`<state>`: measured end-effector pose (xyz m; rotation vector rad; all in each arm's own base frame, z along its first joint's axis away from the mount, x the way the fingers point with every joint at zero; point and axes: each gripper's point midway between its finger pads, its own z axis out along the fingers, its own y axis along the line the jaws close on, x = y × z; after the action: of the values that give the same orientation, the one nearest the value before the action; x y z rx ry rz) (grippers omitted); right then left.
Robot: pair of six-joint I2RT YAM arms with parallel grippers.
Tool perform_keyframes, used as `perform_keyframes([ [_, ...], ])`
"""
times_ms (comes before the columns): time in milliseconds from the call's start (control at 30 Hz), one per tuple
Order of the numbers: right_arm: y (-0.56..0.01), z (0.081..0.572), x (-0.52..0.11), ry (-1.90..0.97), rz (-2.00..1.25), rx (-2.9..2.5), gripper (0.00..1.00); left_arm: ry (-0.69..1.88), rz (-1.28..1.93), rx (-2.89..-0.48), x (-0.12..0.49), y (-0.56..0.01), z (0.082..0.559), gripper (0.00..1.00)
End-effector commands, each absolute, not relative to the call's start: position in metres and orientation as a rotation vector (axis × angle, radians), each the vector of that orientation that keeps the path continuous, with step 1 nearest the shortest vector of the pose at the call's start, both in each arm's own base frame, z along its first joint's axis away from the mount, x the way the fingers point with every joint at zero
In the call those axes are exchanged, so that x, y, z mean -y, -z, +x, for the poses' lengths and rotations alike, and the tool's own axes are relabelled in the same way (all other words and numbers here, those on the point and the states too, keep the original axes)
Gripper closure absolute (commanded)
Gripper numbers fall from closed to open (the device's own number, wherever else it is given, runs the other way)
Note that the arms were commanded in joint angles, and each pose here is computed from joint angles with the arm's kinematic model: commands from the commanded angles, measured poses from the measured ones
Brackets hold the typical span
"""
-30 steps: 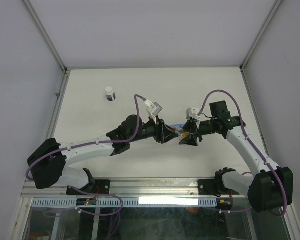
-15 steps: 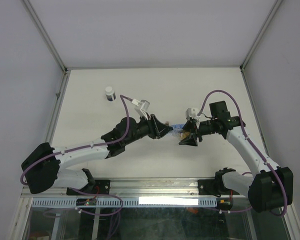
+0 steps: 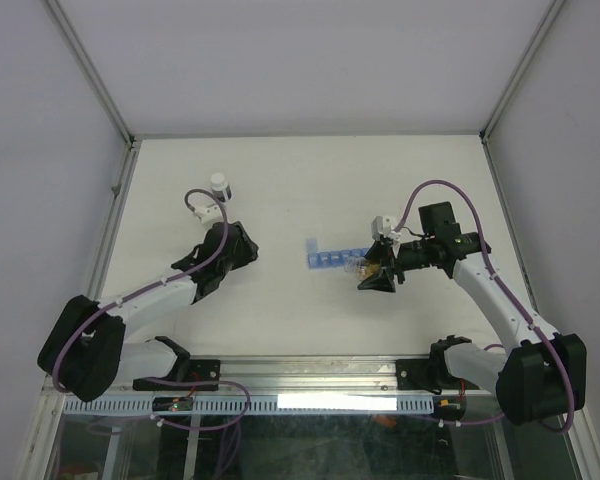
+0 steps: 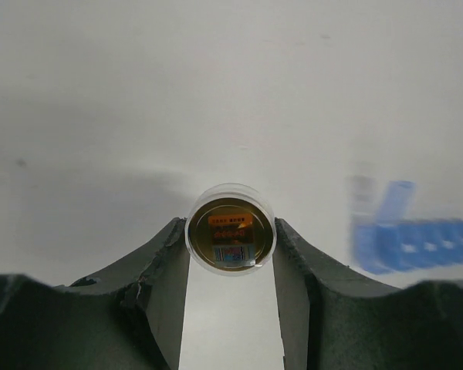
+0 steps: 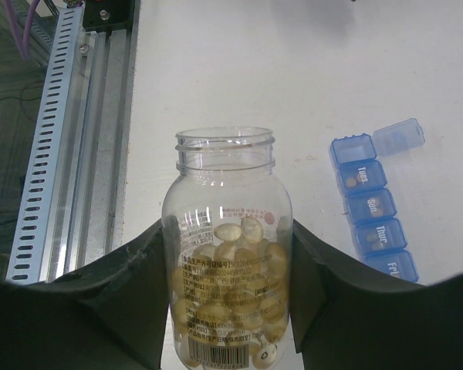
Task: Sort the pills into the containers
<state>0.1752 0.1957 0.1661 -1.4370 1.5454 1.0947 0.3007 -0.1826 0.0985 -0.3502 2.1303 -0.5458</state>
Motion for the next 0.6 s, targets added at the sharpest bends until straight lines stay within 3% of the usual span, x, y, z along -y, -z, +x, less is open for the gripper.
perform_keyframes([
  [0,-0.186,0.178,-0.201,-1.093,-1.444,-1.457,1.0,0.173,-0.401,-2.231,0.125,-0.058,0.307,0.97],
  [233,-0.188,0.179,-0.199,-1.089,-1.437,-1.453,1.0,-0.103,-0.416,-2.32,0.1,-0.021,0.325,0.96],
  [300,-0.188,0.179,-0.199,-1.088,-1.435,-1.454,1.0,-0.155,-0.411,-2.344,0.097,-0.012,0.327,0.89],
  [333,-0.188,0.178,-0.199,-1.09,-1.435,-1.454,1.0,-0.178,-0.411,-2.353,0.095,-0.009,0.327,0.8],
  [567,-0.189,0.178,-0.199,-1.09,-1.436,-1.45,1.0,-0.222,-0.409,-2.367,0.093,-0.001,0.333,0.72],
])
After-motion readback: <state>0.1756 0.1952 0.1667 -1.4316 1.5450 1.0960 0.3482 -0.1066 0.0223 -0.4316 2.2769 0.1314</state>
